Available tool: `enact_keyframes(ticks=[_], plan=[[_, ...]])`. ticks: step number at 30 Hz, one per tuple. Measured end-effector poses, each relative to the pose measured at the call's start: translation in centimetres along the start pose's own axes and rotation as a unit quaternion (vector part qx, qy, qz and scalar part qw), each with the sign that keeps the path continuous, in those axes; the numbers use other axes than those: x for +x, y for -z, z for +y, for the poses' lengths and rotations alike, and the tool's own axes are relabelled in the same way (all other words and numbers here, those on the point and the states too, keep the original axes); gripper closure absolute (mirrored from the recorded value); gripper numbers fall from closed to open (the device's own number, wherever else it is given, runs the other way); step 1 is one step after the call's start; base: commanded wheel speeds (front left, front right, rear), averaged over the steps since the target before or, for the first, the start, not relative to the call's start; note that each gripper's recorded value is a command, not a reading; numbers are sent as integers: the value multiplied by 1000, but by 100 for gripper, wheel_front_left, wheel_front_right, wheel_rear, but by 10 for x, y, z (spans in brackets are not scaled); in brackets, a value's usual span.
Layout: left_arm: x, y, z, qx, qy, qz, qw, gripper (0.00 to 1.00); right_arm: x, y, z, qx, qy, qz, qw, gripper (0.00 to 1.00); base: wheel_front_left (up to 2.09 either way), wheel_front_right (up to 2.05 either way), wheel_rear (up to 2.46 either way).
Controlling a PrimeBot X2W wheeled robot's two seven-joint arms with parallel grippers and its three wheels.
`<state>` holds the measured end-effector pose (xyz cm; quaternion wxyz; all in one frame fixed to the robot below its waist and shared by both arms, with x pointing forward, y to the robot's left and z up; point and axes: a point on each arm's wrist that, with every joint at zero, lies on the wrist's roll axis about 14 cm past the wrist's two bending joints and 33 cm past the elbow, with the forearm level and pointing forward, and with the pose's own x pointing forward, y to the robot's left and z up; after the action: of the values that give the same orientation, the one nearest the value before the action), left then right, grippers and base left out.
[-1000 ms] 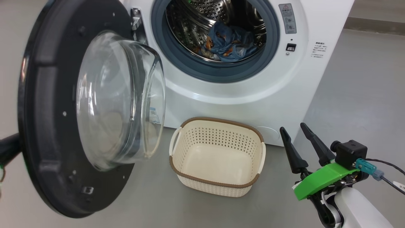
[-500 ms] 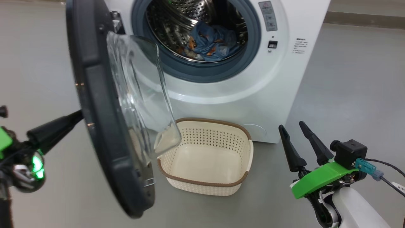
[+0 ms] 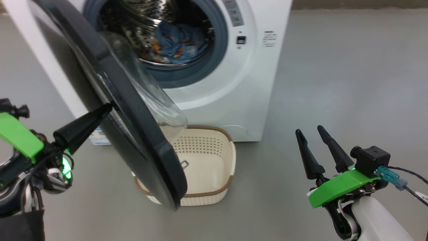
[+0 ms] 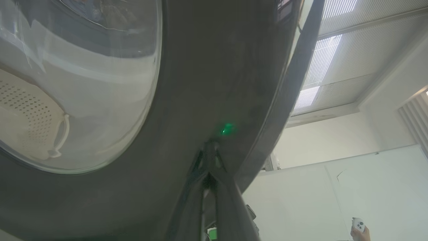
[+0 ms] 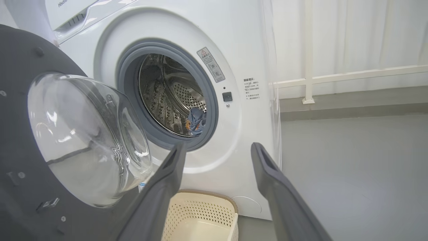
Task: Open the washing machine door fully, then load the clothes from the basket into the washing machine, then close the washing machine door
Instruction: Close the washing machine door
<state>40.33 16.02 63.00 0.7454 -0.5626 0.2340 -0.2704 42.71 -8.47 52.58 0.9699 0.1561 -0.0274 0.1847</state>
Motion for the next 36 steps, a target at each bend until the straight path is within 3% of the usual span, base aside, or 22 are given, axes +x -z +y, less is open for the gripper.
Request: enact_keyframes(ticks=[19,31,36], plan=[[102,20,-2,6,40,45,998,100,-54,-14,-72,-10,118,-16,993,0,0,0,0],[100,17,2,9,34,37,999,100,-50,-14,-71,-10,115,-17,993,0,0,0,0],[90,5,-3,37,34,8,999,100,-43,-13,-64,-8,103,-15,994,0,0,0,0]])
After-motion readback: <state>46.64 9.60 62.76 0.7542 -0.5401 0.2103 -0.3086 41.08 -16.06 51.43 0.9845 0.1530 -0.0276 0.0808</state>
